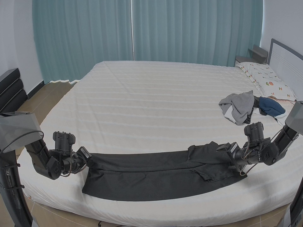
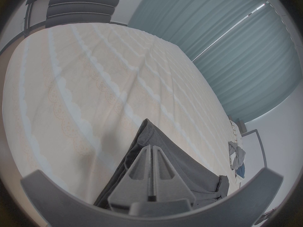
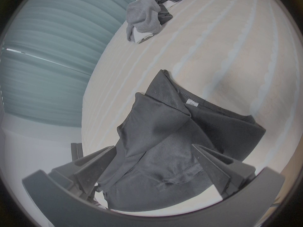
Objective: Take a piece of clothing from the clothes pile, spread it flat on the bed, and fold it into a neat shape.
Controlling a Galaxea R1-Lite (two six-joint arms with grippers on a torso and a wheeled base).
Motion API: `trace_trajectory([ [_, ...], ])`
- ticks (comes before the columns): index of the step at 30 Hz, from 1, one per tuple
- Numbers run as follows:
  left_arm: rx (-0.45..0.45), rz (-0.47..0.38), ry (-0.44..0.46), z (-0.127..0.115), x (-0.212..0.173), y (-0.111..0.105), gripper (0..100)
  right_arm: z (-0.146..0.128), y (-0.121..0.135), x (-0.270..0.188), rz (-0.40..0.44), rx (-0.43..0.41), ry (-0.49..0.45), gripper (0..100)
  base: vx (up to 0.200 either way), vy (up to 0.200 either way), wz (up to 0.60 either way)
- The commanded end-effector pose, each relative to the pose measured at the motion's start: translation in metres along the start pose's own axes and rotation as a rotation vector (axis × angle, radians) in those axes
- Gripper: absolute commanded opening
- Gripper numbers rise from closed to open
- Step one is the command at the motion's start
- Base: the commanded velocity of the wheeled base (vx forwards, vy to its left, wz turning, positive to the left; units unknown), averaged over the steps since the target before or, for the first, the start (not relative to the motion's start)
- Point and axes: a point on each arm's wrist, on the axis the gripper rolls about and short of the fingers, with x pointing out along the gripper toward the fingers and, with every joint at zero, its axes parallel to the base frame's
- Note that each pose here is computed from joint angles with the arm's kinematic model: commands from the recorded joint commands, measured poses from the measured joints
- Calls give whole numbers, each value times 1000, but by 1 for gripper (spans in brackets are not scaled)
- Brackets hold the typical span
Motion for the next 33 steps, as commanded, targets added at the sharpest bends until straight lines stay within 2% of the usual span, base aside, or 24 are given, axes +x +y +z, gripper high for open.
trace_trajectory([
  [1, -2, -1, -2, 1, -1, 0, 0, -5, 3, 19, -16, 5, 9, 100, 0, 0, 0],
  [11, -1, -6, -7, 2, -2, -1, 0, 0, 6, 36, -44, 13, -37, 100, 0, 0, 0],
  [12, -2, -6, -7, 2, -2, -1, 0, 1, 5, 38, -52, 15, -43, 0, 0, 0, 0],
  [21, -2, -6, -10, 2, -2, -1, 0, 6, 9, 34, -52, 14, -96, 0, 0, 0, 0],
  [28, -4, -18, -21, 5, -6, -4, 0, 17, 23, 23, 0, 8, -159, 0, 0, 0, 0],
  [32, -8, -17, -33, 8, -7, -3, 0, 20, 31, 15, 41, -31, -185, 0, 0, 0, 0],
  [33, -9, -13, -35, 9, -7, -2, 0, 19, 30, 16, 41, -65, -188, 0, 0, 0, 0],
])
